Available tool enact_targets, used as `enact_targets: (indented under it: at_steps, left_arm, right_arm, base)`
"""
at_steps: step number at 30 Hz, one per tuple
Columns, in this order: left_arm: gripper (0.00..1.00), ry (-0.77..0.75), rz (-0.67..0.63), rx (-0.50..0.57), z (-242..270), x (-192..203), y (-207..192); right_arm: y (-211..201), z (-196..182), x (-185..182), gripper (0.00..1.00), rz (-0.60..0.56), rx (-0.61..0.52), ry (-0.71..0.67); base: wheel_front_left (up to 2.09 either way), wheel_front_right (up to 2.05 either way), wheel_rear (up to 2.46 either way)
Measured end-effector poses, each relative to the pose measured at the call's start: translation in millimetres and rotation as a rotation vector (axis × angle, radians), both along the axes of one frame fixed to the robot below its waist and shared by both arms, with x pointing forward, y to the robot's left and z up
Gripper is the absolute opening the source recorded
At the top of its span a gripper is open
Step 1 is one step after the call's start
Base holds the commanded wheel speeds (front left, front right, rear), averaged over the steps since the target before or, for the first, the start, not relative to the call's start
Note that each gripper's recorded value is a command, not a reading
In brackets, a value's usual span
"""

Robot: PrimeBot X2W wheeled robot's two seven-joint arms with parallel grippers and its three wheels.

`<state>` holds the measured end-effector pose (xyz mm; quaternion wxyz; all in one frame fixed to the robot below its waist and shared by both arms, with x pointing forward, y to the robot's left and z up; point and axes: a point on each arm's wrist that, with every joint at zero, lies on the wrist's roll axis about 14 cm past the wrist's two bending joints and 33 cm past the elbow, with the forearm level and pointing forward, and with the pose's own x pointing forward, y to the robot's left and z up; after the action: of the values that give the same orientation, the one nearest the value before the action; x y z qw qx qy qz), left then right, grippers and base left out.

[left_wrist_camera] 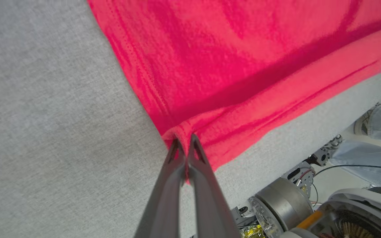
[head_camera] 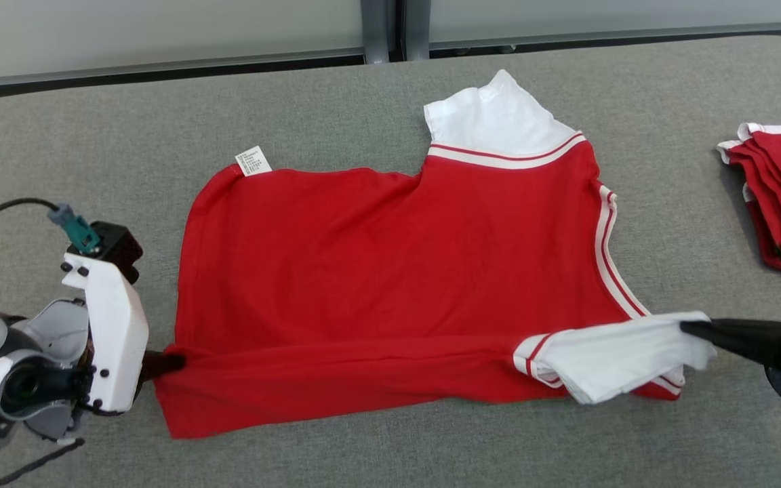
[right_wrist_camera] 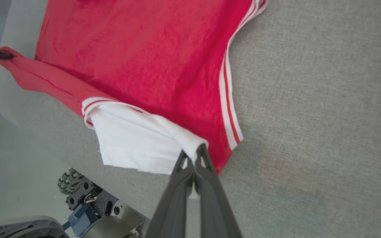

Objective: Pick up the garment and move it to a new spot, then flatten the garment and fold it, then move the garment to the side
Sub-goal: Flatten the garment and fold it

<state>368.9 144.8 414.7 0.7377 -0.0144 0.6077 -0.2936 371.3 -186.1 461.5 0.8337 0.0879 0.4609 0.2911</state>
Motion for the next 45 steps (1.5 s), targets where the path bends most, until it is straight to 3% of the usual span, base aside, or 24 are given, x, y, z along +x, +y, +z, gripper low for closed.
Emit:
enact_targets:
  at_steps: [9,10,11,12,16,20,28,33,38,45]
  left_arm:
    - [0.0,0.016,-0.003,0.002,-19,30,-10]
    - [0.38,0.013,-0.003,-0.004,-21,32,-12]
    - [1.0,0.003,0.006,-0.008,-22,35,-12]
    - [1.0,-0.003,0.01,-0.008,-23,37,-13]
    - [1.0,-0.067,0.041,-0.031,-18,45,-12]
    - [1.0,-0.251,0.097,-0.097,8,66,-12]
    - [1.0,-0.696,0.257,-0.247,67,77,-1]
    - [1.0,-0.925,0.374,-0.207,82,63,25]
    - [1.0,-1.084,0.497,-0.188,86,40,33]
    - [1.0,-0.991,0.637,-0.137,41,7,34]
  right_arm:
    - [11,-17,36,0.0,-0.031,0.009,0.05]
    - [13,-18,39,0.04,-0.031,0.006,0.051]
    - [13,-19,43,0.48,-0.041,0.007,0.047]
    - [14,-19,46,1.0,-0.048,0.009,0.041]
    - [17,-13,56,1.0,-0.081,0.026,-0.008]
    - [20,16,69,1.0,-0.155,0.104,-0.161]
    - [14,80,61,1.0,-0.315,0.258,-0.586]
    - [-19,106,48,1.0,-0.496,0.311,-0.833]
    - [-30,76,21,1.0,-0.6,0.298,-0.827]
    - [-20,9,-4,1.0,-0.64,0.232,-0.641]
  base:
    - [0.0,0.0,0.0]
    - [0.0,0.0,0.0]
    - [0.0,0.0,0.0]
    - [0.0,0.0,0.0]
    - [0.0,0.0,0.0]
    - [0.0,0.0,0.0]
    - [0.0,0.0,0.0]
    - [0.0,0.0,0.0]
    - [0.0,0.0,0.0]
    - [0.0,0.0,0.0]
